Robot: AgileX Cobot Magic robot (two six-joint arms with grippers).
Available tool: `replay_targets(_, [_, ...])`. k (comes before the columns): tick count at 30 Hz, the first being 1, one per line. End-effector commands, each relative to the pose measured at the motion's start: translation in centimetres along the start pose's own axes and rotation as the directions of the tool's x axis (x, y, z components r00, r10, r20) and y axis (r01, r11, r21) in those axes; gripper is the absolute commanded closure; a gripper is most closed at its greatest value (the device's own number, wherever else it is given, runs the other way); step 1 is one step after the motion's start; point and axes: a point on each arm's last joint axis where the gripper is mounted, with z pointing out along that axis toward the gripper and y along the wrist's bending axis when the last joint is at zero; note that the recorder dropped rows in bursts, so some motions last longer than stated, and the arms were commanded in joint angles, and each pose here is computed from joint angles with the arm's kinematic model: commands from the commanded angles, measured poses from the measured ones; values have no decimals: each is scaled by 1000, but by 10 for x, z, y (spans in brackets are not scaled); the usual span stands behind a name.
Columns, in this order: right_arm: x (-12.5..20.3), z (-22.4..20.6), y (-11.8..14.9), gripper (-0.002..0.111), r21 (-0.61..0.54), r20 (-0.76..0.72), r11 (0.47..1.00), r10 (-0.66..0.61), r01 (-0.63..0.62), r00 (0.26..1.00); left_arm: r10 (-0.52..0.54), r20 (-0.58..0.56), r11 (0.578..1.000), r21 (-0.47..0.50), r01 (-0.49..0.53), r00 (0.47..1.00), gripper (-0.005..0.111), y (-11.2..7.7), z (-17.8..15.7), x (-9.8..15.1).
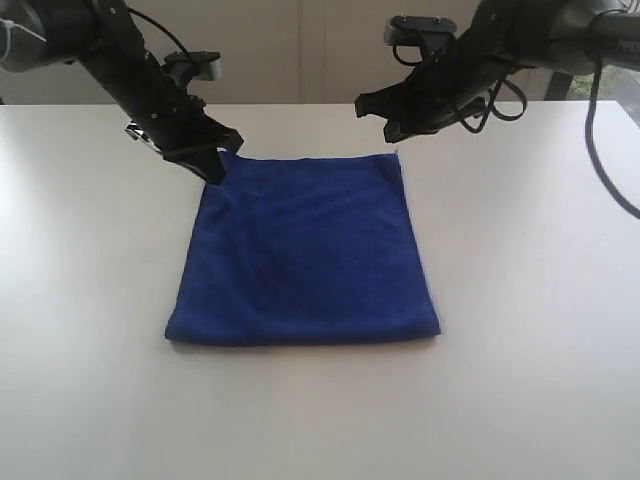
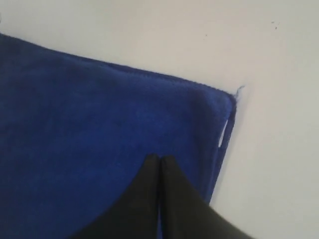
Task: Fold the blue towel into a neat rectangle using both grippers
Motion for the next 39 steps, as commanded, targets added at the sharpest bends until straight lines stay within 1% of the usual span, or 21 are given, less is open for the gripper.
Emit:
replay_targets(1, [7,-24,6,108,-13,-63,1000,-21,20,998,6,-107,998,62,1,994,107,-9,-11,10])
replay_targets(4, [18,-39,14,108,-17,-77,1000,-25,24,997,1,-165,996,88,14,986,107,-12,-13,15])
replay_targets(10, [54,-60,28,108,-7,-83,999,-34,34,996,-51,-178,994,89,67,983,107,-21,-22,37])
replay_targets(16, [86,-87,34,108,-4,-103,1000,-26,26,994,-77,-141,996,33,82,987,107,-34,-43,79])
replay_targets(18, [97,-96,34,108,0,-104,999,-33,33,994,-65,-114,998,18,68,991,107,-39,-51,95])
replay_targets(19, [107,-104,35,108,-3,-111,998,-60,60,992,-32,-96,999,10,33,995,107,-44,-59,110])
replay_targets(20, [111,-109,36,108,-5,-111,997,-79,79,991,-9,-91,1000,9,10,996,107,-47,-62,116])
replay_targets(21, [119,-116,38,108,-12,-116,992,-128,127,985,37,-89,999,11,-36,995,107,-52,-70,130])
replay_targets(22, [123,-120,38,108,-19,-121,987,-158,157,980,57,-82,998,11,-57,995,107,-55,-75,135])
replay_targets(23, [130,-127,40,108,-35,-131,974,-226,223,965,107,-87,994,17,-106,990,107,-59,-79,146])
replay_targets(26, [144,-135,41,108,-88,-172,924,-383,373,908,221,-76,975,30,-219,972,107,-64,-85,156])
replay_targets(27, [154,-137,43,108,-138,-200,878,-478,458,855,269,-51,962,60,-266,962,107,-68,-87,158])
replay_targets(30, [166,-131,47,108,-160,-184,819,-573,551,799,348,1,931,117,-345,938,107,-74,-79,156])
replay_targets(31, [173,-125,51,108,-182,-168,748,-663,638,730,402,1,909,121,-399,916,107,-77,-69,157])
replay_targets(32, [179,-121,53,108,-197,-157,691,-723,696,673,447,11,889,107,-446,894,107,-79,-63,157])
replay_targets(33, [183,-118,54,107,-201,-134,616,-788,762,602,489,18,868,88,-488,872,107,-81,-55,157])
replay_targets(34, [187,-115,56,104,-196,-119,569,-822,798,557,538,22,839,79,-538,843,107,-83,-49,157])
replay_targets(35, [188,-111,56,99,-176,-105,539,-842,823,529,577,25,813,74,-577,816,107,-84,-45,156])
replay_targets(37, [187,-103,54,86,-148,-98,522,-853,840,513,637,29,768,61,-638,770,104,-83,-39,154])
replay_targets(38, [187,-100,53,82,-143,-100,523,-852,840,514,640,28,766,56,-640,768,101,-83,-38,154])
replay_targets(39, [187,-95,52,77,-136,-104,525,-851,840,515,637,26,769,49,-637,771,91,-81,-34,153])
